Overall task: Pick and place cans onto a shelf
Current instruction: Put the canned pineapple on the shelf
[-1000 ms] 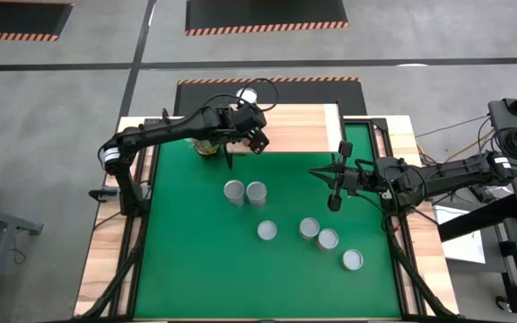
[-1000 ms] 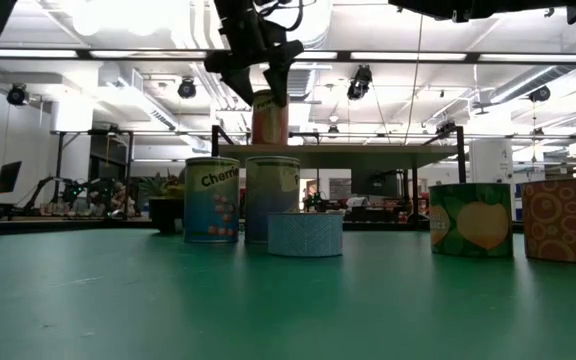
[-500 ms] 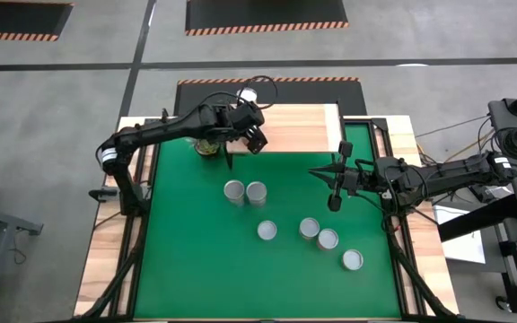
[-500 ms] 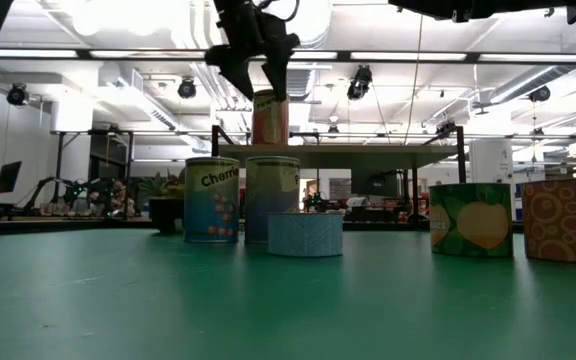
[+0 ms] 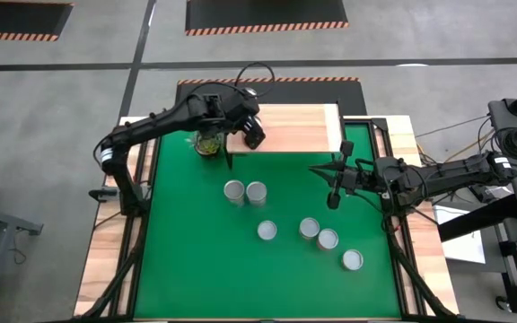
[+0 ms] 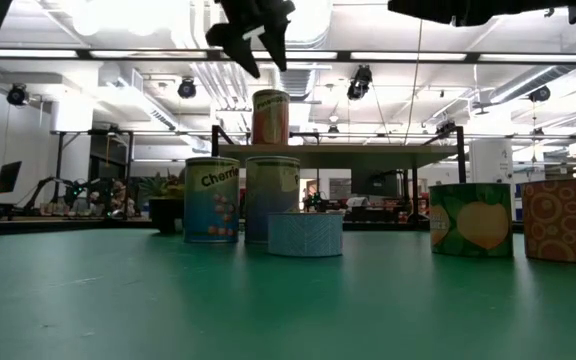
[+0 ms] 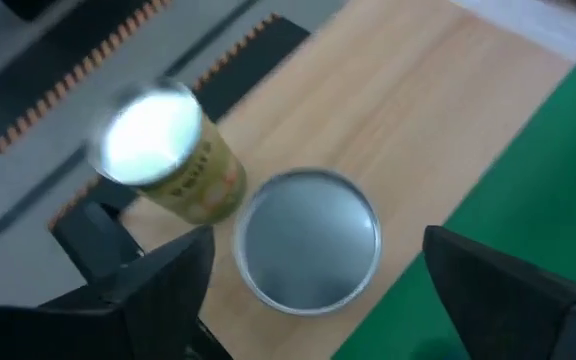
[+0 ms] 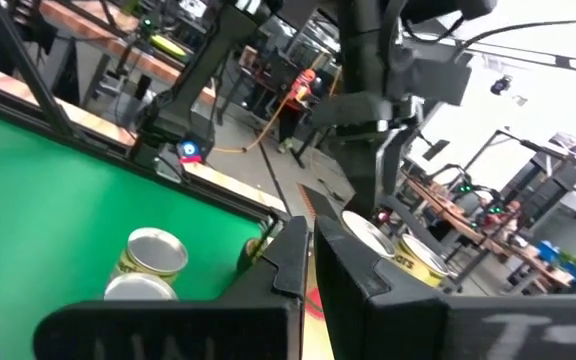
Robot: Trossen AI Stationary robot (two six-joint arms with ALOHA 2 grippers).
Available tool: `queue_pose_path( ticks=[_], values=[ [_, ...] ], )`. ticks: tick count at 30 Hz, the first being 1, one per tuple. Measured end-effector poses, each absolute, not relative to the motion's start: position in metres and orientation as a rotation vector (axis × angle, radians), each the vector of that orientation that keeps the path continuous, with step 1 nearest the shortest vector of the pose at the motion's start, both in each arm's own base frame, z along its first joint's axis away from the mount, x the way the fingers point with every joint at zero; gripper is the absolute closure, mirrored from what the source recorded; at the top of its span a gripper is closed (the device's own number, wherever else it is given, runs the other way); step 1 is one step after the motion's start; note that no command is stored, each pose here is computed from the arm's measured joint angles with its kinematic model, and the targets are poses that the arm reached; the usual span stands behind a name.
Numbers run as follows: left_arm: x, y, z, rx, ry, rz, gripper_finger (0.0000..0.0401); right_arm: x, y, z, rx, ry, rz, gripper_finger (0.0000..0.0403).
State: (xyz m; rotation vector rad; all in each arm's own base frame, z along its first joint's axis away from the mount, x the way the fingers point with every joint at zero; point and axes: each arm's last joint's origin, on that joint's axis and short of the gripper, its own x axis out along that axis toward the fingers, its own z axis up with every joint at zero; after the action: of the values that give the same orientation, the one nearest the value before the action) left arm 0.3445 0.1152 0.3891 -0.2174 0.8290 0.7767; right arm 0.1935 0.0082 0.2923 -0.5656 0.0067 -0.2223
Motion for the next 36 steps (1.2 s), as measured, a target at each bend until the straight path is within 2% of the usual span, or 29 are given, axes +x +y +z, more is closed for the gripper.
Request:
queue_pose_path(
  ticks=[4,11,15,22,36],
  values=[
    [0.346,0.118,0.380,-0.224,0.848,0.780,0.0146,0.193,0.008,0.292,-0.577,0.011,-0.223,0.0390],
    [0.349,0.123,0.370,-0.220,0.849,0.790,0.0314,0.193,0.008,0.292,-0.577,0.011,-0.223,0.0390],
    [0.351,0.125,0.369,-0.213,0.843,0.804,0.0388,0.194,0.008,0.292,-0.576,0.011,-0.222,0.0390],
    [0.357,0.127,0.359,-0.179,0.872,0.824,0.0380,0.194,0.008,0.292,-0.576,0.011,-0.222,0.0390],
    [0.359,0.134,0.351,-0.093,0.921,0.901,0.0401,0.193,0.008,0.291,-0.580,0.023,-0.237,0.0390]
  ],
)
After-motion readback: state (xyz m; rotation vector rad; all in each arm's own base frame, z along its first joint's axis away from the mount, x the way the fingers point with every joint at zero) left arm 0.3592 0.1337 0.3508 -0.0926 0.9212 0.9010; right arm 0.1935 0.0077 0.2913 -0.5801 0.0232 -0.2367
